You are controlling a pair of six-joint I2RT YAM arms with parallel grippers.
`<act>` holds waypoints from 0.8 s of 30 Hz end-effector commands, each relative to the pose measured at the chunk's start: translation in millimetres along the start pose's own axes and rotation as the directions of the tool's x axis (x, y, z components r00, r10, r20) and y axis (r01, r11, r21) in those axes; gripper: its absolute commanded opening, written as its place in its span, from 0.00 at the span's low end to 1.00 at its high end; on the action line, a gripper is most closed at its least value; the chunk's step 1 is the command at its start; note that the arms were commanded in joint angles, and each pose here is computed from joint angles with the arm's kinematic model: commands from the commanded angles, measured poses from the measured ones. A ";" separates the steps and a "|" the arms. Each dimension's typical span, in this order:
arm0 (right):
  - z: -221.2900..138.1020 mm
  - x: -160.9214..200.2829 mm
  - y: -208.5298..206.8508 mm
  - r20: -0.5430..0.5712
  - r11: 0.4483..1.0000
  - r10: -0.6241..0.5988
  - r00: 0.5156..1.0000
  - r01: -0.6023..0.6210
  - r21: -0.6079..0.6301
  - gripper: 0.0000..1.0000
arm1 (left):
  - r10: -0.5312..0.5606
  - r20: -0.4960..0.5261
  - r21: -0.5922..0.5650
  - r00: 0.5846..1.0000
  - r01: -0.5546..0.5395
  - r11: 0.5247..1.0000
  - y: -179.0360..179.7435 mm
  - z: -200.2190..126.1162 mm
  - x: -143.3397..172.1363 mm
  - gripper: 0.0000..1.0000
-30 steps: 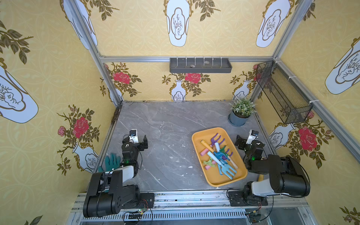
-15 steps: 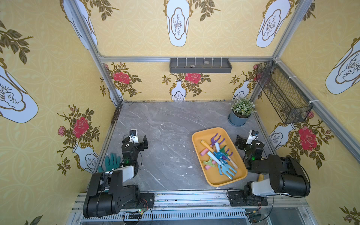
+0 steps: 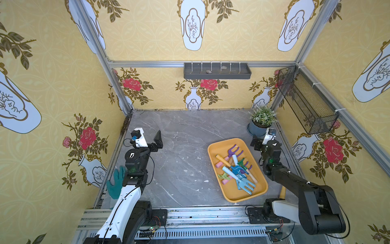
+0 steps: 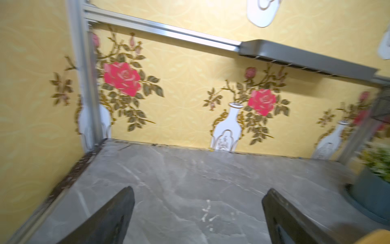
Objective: Take the hand rake out of the storage box
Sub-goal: Move the storage box to the center of the board.
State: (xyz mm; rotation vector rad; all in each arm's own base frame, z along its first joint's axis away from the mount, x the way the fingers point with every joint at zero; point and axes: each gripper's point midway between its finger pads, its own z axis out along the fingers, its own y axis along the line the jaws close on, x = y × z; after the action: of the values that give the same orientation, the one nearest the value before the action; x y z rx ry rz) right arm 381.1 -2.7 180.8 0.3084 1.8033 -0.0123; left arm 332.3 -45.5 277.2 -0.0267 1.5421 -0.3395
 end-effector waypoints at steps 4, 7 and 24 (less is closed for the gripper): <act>-29.0 46.9 -20.4 -0.287 0.921 0.367 0.885 -0.300 0.250 0.98 | -0.293 -0.272 0.201 0.917 0.352 0.914 -35.9 11.5 64.6 1.00; -53.2 33.3 12.7 -0.254 0.951 0.307 0.917 -0.305 0.049 0.98 | -0.236 -0.370 0.268 0.898 0.347 0.899 -64.5 28.8 76.2 1.00; -90.6 22.0 12.9 -0.284 0.967 0.247 0.926 -0.254 0.012 0.98 | 0.542 -0.644 0.668 0.539 0.051 0.743 -256.8 102.7 231.3 0.93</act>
State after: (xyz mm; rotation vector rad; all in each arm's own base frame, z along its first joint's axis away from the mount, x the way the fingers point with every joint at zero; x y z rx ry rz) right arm 295.9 30.7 185.7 0.5572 2.0304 0.2584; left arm 396.7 -357.4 153.0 0.8730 2.1411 -0.6725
